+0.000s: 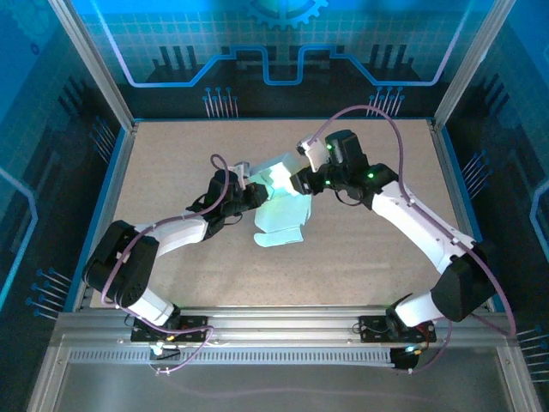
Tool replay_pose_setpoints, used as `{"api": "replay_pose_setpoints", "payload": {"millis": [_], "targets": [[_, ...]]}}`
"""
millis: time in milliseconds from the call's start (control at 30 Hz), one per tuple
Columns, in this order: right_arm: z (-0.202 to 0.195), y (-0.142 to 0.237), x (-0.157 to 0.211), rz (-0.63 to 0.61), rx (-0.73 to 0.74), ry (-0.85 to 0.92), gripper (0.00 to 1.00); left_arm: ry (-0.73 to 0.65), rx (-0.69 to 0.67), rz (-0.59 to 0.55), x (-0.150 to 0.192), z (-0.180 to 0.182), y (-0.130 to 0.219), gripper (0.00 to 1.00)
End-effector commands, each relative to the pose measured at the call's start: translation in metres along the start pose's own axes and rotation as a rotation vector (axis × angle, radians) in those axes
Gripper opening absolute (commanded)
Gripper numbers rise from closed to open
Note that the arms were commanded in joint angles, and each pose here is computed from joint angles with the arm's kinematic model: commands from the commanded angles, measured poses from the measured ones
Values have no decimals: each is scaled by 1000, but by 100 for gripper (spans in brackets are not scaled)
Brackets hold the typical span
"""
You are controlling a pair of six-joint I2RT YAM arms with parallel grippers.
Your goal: Fold the paper box
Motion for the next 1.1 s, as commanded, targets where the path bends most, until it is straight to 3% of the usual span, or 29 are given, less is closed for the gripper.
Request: {"api": "replay_pose_setpoints", "payload": {"millis": [0, 267, 867, 933, 1067], "targets": [[1, -7, -3, 20, 108, 81, 43, -8, 84, -24, -11, -24, 2, 0], [2, -20, -7, 46, 289, 173, 37, 12, 90, -9, -7, -25, 3, 0], [3, -32, -1, 117, 673, 288, 16, 7, 113, -16, -11, -39, 8, 0], [3, -34, 1, 138, 714, 308, 11, 6, 112, -10, -10, -39, 8, 0], [5, -36, 1, 146, 742, 322, 6, 1, 104, -11, -10, -36, 6, 0]]}}
Point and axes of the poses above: each hand's point on the last joint's axis, 136 mm out from that joint toward the fingers, its own y axis back along the fingers, its own z axis along the line the jaws close on, x = y × z, the point moved 2 cm from there along y, back along the fingers, and after that the axes turned 1 degree about y, right-handed, at the moved point
